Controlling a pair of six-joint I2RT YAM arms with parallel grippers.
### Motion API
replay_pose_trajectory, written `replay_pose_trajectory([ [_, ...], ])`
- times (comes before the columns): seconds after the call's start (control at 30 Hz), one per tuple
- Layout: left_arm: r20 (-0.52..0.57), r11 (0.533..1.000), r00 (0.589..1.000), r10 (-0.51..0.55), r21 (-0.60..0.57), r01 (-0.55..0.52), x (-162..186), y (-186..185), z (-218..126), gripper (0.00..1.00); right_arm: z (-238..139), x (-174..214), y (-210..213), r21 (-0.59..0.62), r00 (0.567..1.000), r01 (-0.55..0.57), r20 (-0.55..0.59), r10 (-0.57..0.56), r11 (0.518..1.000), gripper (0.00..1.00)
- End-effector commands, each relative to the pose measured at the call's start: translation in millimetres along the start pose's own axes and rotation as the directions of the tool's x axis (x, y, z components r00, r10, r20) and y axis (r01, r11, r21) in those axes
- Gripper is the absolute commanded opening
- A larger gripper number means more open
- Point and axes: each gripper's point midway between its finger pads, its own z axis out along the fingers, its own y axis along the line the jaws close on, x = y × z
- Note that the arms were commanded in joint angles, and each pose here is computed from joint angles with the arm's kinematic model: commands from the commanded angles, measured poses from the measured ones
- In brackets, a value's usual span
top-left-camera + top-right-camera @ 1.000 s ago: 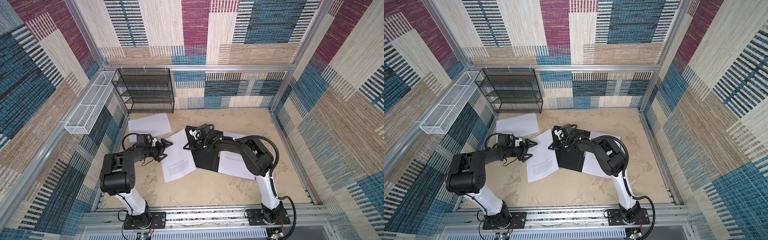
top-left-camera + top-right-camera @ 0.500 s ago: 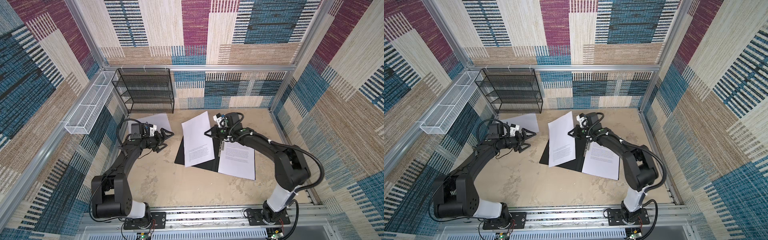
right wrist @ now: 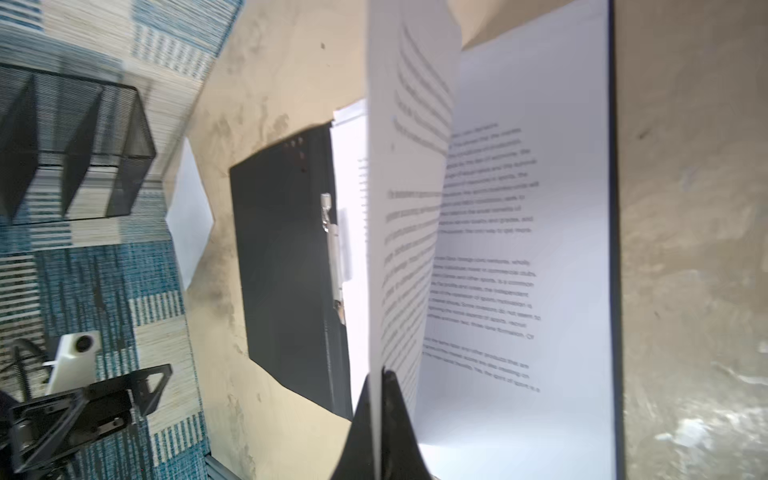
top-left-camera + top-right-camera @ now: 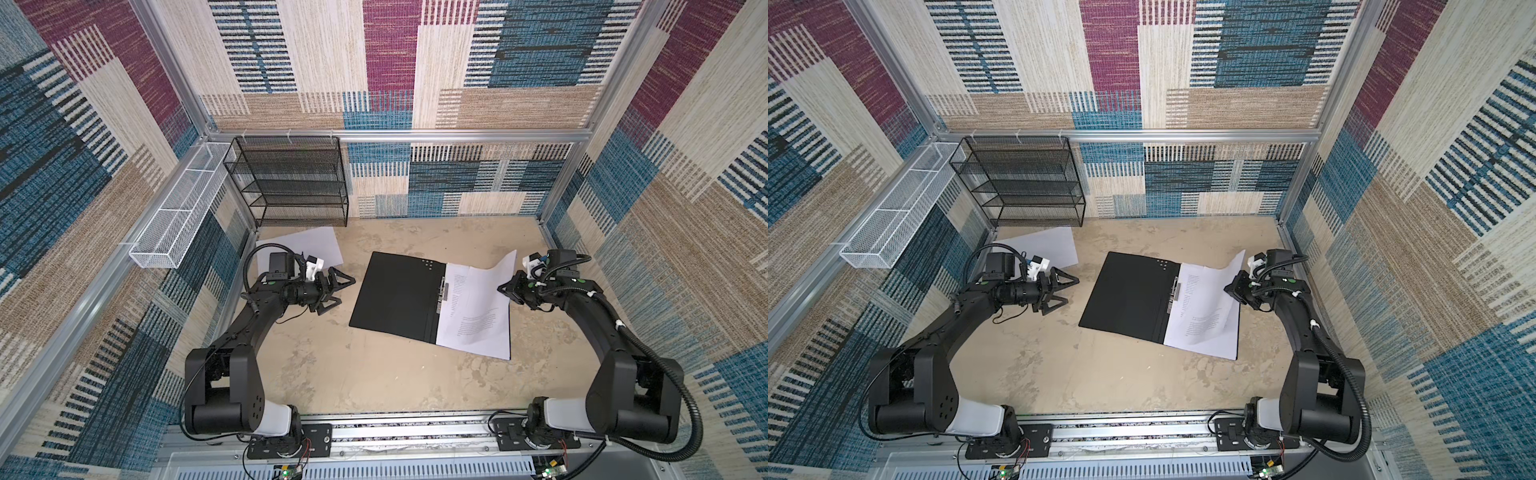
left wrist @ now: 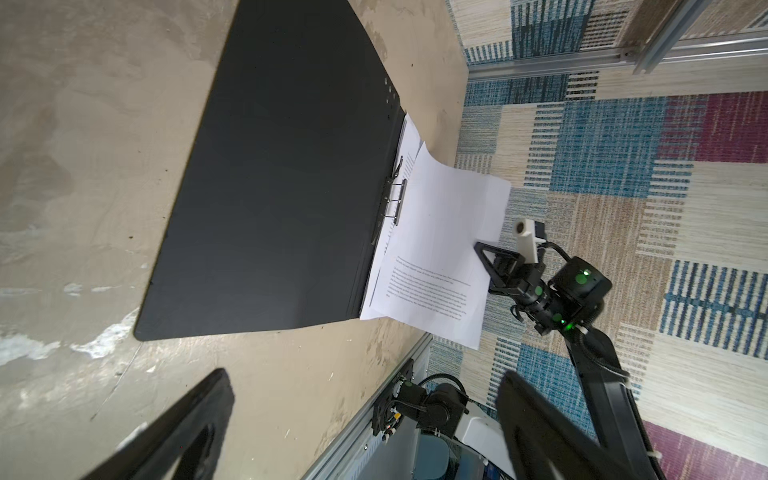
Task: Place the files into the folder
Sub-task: 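Pinch the text pages at the folder clip with the right gripper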
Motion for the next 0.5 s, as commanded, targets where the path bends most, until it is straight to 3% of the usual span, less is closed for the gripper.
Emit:
replay_pose_trajectory([
  [0.0,0.004,0.998,0.999,0.033,0.056,-0.033,1.0,-11.6,-3.7,0.99,6.6,-0.4,-17.5,0.074,0.999,0.041,-0.021,-0.039,0.996,0.0],
  [0.47,0.009,0.997,1.0,0.002,0.083,-0.002,-1.1,-8.4,-5.8,0.99,32.4,-9.7,-19.7,0.027,0.994,0.091,-0.059,-0.089,0.995,0.0],
])
